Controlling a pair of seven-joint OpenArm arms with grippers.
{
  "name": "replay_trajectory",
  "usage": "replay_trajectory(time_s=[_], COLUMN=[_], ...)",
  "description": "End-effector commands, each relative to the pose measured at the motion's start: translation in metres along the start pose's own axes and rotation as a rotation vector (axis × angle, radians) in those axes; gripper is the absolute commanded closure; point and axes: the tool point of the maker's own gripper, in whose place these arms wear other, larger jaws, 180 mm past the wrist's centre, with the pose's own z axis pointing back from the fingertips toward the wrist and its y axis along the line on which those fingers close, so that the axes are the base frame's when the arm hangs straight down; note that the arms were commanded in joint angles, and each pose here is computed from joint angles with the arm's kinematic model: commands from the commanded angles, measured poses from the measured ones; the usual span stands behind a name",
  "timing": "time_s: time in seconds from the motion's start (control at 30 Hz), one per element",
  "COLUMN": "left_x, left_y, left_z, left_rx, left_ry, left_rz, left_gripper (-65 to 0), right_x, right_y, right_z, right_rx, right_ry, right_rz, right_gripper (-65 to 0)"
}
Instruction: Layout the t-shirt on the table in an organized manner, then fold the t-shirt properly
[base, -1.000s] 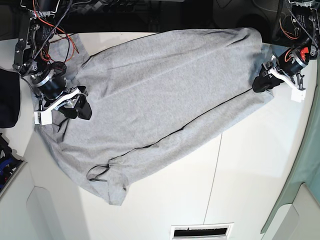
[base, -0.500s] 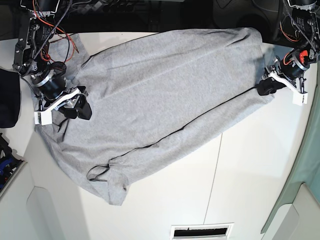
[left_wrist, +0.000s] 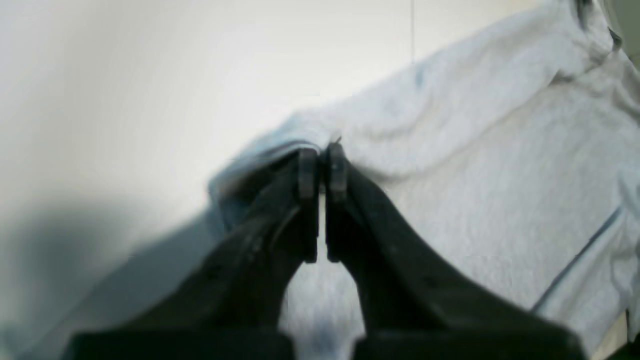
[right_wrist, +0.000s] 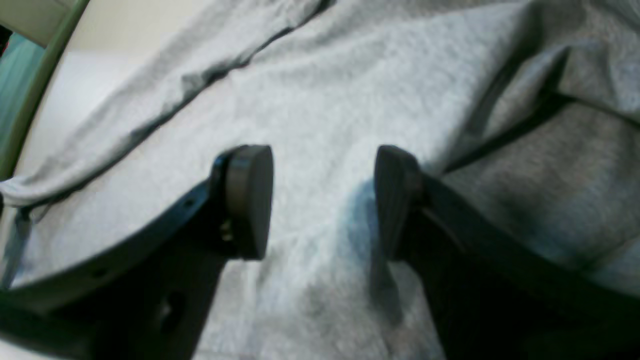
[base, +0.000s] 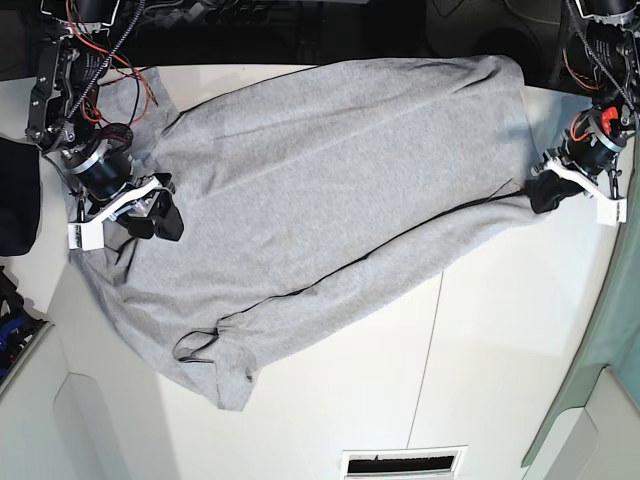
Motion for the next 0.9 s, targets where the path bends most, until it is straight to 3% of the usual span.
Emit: replay_trajectory(time_s=[0.0, 0.23, 0.33, 0.6, 0.87], left_x=[0.034, 0.101, 0.117, 0.083, 0.060], left_y=[-0.006, -0.018, -0.020, -0.025, -0.018], left_z=[-0.003, -0.023, -0.029, -0.036, -0.031], left_rx=[-0.024, -0.019, -0.011, -0.033, -0.023], left_ry=[-0.080, -0.182, -0.179, -0.055, 0.001], left_rz=[-0.045, -0.152, -0.208, -0.246, -0.230], left_gripper=[0.0, 0.0, 0.0, 0.0, 0.0], right_x=[0.022, 0.033, 0.043, 0.099, 0.145], right_y=[0.002, 0.003, 0.004, 0.010, 0.004], right_z=[0.000, 0.000, -0.003, -0.018, -0.061], right_rx=[0.013, 0.015, 0.016, 0.011, -0.006], right_ry=[-0.070, -0.116, -0.135, -0.233, -0.302], right_rz=[0.010, 0.012, 0.015, 0.057, 0.039], right_gripper=[-32.3, -32.3, -32.3, -32.3, -32.3])
